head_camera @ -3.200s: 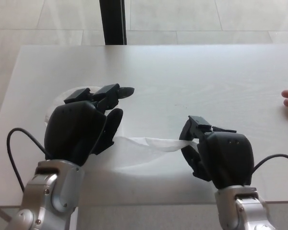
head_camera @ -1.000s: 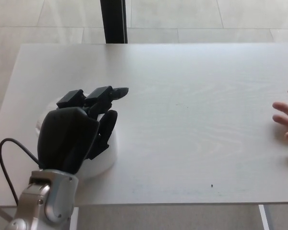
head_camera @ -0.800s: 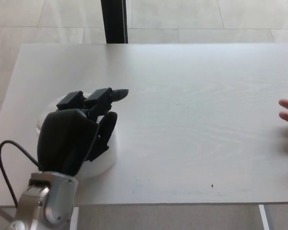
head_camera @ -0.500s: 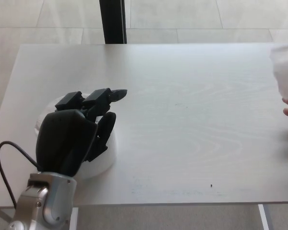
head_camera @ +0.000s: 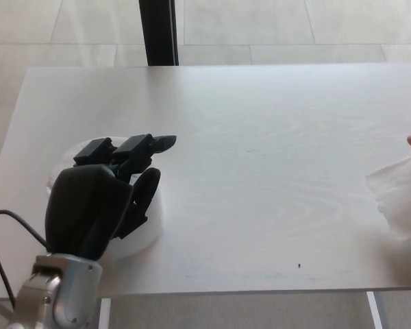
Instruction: A toilet paper roll is kept in the middle of the desk infront of the robot. The robot places its left hand on the top of the toilet paper roll to hold it still and uses its right hand to tear off a piece of toilet paper from it and hands the paper to a person
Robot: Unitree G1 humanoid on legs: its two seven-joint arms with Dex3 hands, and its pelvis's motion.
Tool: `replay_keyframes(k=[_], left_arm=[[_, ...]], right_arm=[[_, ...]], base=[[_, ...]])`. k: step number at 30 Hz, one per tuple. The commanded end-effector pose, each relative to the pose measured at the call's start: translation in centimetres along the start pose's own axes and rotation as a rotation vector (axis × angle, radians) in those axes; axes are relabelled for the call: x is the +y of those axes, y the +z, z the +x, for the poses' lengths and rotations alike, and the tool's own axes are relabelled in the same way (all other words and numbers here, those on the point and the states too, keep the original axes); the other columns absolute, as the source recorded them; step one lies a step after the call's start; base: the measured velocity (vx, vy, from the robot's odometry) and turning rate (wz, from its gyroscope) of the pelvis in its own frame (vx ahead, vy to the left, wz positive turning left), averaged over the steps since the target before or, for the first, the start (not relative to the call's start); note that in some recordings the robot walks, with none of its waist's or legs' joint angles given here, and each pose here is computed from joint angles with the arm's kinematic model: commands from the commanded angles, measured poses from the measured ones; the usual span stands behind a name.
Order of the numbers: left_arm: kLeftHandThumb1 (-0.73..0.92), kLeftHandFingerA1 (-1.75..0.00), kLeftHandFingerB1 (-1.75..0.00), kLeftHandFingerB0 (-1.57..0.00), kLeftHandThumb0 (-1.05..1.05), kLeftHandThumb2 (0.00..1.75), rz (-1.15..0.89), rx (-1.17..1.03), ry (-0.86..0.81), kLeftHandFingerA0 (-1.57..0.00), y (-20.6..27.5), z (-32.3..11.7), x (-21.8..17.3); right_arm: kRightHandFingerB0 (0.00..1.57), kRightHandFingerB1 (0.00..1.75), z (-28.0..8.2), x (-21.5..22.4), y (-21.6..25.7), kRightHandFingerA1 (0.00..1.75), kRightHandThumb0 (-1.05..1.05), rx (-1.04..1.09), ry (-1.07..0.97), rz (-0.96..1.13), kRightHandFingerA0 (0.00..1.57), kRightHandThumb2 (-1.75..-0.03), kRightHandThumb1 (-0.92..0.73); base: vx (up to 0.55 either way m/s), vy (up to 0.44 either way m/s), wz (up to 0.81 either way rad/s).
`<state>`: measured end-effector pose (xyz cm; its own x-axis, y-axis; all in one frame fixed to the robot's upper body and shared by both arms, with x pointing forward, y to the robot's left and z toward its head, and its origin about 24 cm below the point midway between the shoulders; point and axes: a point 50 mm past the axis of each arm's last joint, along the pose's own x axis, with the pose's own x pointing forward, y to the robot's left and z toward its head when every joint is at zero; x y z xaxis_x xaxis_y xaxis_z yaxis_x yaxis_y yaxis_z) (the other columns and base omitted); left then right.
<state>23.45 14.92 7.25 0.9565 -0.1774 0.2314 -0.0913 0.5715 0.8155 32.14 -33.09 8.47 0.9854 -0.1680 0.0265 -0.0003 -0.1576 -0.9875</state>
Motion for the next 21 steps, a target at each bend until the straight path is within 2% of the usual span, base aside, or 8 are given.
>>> replay_keyframes(k=[1,10,12,13,15,16,19,21], left_arm=[[0.74,-1.20,-0.42,-0.44,-0.29,0.68,0.046,0.312,-0.354,-0.72,-5.4,-5.2,-3.8],[0.74,-1.56,-0.42,-0.44,-0.28,0.68,0.044,0.316,-0.366,-0.77,-5.2,-5.5,-3.9],[0.74,-1.59,-0.42,-0.44,-0.29,0.68,0.049,0.324,-0.361,-0.79,-5.4,-5.6,-3.8],[0.75,-1.53,-0.41,-0.45,-0.29,0.68,0.050,0.326,-0.362,-0.77,-5.5,-5.6,-3.8],[0.75,-1.53,-0.41,-0.45,-0.29,0.68,0.051,0.329,-0.365,-0.77,-5.5,-5.8,-3.8],[0.74,-1.47,-0.45,-0.47,-0.28,0.70,0.050,0.328,-0.363,-0.80,-5.6,-5.8,-3.8],[0.74,-1.44,-0.42,-0.45,-0.28,0.67,0.041,0.330,-0.362,-0.77,-5.7,-5.8,-4.0],[0.75,-1.41,-0.42,-0.46,-0.28,0.67,0.037,0.331,-0.361,-0.77,-5.6,-5.8,-4.1]], right_arm=[[0.74,0.96,-0.2,0.6,0.0,1.63,-0.27,-0.037,0.024,-0.084,0.81,-0.62,-0.64],[0.75,0.61,0.4,-0.3,-0.6,1.52,-0.30,0.024,-0.044,-0.078,0.88,-0.63,-0.66],[0.48,0.36,0.9,-0.8,-1.1,0.55,-0.46,0.041,-0.029,-0.159,0.54,-0.59,-0.63],[0.34,0.31,0.9,-0.8,-1.2,0.45,-0.55,0.041,-0.022,-0.197,0.22,-0.60,-0.63],[0.34,0.31,1.0,-0.8,-1.2,0.45,-0.55,0.040,-0.012,-0.236,0.22,-0.60,-0.63],[0.08,0.30,1.1,-0.9,-1.1,0.00,-0.75,0.045,-0.001,-0.218,0.00,-0.77,-0.50],[0.10,0.00,1.5,-1.4,-0.6,0.00,-0.99,0.056,0.001,-0.196,0.00,-0.85,-0.60],[0.00,0.00,1.6,-1.8,-0.4,0.07,-0.97,0.050,0.000,-0.186,0.00,-0.89,-0.56]], base=[[0.00,0.000,0.00],[0.00,0.000,0.00],[0.00,0.000,0.00],[0.00,0.000,0.00],[0.00,0.000,0.00],[0.00,0.000,0.00],[0.00,0.000,0.00],[0.00,0.000,0.00]])
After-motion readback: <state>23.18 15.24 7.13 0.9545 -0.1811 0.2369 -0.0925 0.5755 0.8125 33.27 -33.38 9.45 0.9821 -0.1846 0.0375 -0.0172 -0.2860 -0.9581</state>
